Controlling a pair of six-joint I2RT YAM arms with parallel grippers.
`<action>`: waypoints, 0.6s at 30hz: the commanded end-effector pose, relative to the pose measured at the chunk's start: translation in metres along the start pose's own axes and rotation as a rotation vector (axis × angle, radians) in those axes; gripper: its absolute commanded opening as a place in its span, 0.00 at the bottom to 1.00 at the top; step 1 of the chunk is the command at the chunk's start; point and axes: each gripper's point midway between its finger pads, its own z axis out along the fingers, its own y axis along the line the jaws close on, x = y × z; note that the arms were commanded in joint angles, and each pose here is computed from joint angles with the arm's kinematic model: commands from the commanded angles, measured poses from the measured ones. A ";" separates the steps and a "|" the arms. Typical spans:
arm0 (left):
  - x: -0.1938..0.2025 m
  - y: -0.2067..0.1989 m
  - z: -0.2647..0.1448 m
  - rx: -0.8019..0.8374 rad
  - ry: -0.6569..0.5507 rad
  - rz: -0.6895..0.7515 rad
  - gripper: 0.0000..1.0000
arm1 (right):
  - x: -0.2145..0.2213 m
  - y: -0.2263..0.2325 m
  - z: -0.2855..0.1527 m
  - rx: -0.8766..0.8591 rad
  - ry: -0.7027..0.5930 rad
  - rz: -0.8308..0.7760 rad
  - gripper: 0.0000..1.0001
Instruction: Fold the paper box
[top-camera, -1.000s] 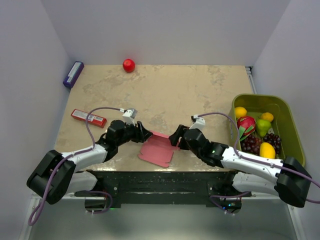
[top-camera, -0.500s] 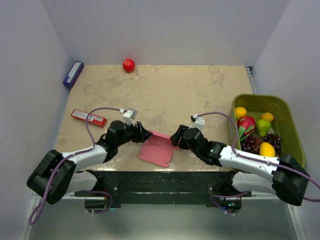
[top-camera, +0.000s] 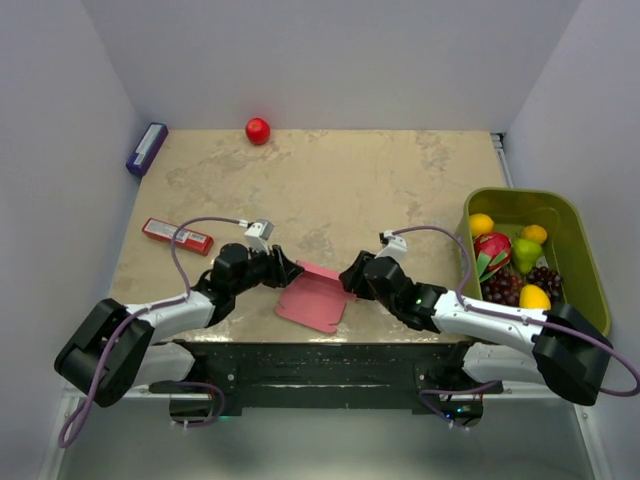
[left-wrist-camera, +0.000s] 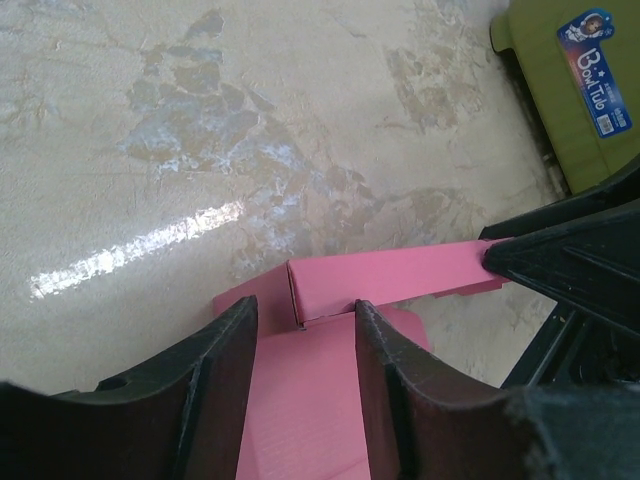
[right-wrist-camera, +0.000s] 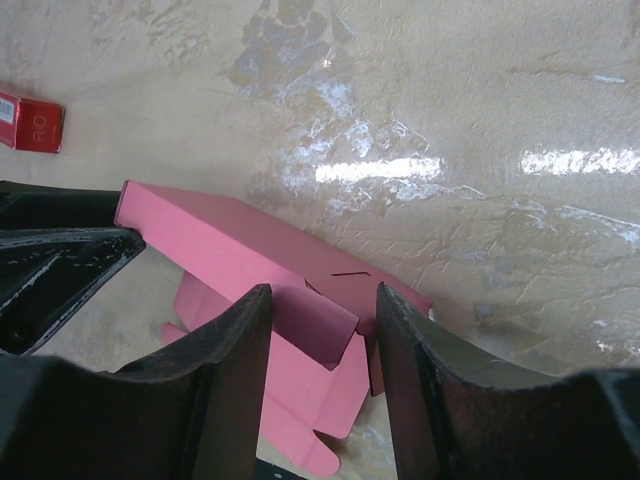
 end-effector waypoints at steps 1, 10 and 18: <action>0.015 0.014 -0.001 -0.038 0.027 0.019 0.47 | 0.008 -0.018 0.004 0.049 -0.001 -0.004 0.46; -0.005 0.002 -0.001 -0.014 -0.009 0.023 0.67 | 0.010 -0.025 0.005 0.064 -0.003 -0.011 0.41; -0.044 -0.009 -0.007 -0.045 -0.098 0.053 0.79 | 0.007 -0.024 0.004 0.052 -0.017 -0.027 0.40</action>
